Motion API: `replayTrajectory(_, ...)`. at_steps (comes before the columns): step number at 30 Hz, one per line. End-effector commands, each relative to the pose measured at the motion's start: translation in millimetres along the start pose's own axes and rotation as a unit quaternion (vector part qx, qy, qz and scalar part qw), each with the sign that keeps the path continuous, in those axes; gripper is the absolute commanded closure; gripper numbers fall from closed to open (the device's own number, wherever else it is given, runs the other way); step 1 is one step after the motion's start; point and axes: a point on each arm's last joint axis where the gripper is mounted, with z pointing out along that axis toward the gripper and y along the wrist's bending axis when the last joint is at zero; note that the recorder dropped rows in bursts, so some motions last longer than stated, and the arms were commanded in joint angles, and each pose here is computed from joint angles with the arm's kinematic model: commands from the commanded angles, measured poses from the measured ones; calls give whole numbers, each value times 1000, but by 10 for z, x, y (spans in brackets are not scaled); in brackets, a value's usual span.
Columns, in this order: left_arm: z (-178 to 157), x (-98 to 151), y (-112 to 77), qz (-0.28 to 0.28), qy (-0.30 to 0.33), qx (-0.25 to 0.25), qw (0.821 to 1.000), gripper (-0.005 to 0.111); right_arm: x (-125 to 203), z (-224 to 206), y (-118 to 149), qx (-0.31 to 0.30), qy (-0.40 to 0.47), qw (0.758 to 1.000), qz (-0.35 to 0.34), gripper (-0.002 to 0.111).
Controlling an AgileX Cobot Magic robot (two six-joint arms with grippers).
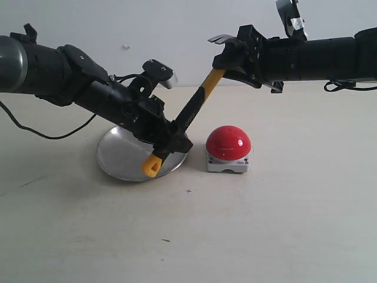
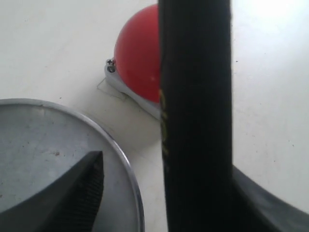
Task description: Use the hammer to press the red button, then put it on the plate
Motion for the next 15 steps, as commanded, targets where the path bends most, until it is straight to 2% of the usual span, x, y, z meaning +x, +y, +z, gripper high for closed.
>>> replayTrajectory(1,5,-23,-6,-1,-7,-7,1000,47,-81,-42,166,-35,-16,999,-1,108)
replayTrajectory(3,5,-22,-6,0,-7,-7,1000,52,-81,-42,166,-35,-16,999,-1,108)
replayTrajectory(5,5,-21,-4,1,-7,-8,1000,63,-81,-42,166,-35,-16,999,-1,108)
replayTrajectory(10,-23,-35,-32,8,-6,2,1000,107,-81,-42,166,-35,-16,999,-1,108)
replayTrajectory(15,-79,-76,-78,30,-12,16,999,107,-81,-42,166,-35,-16,999,0,108)
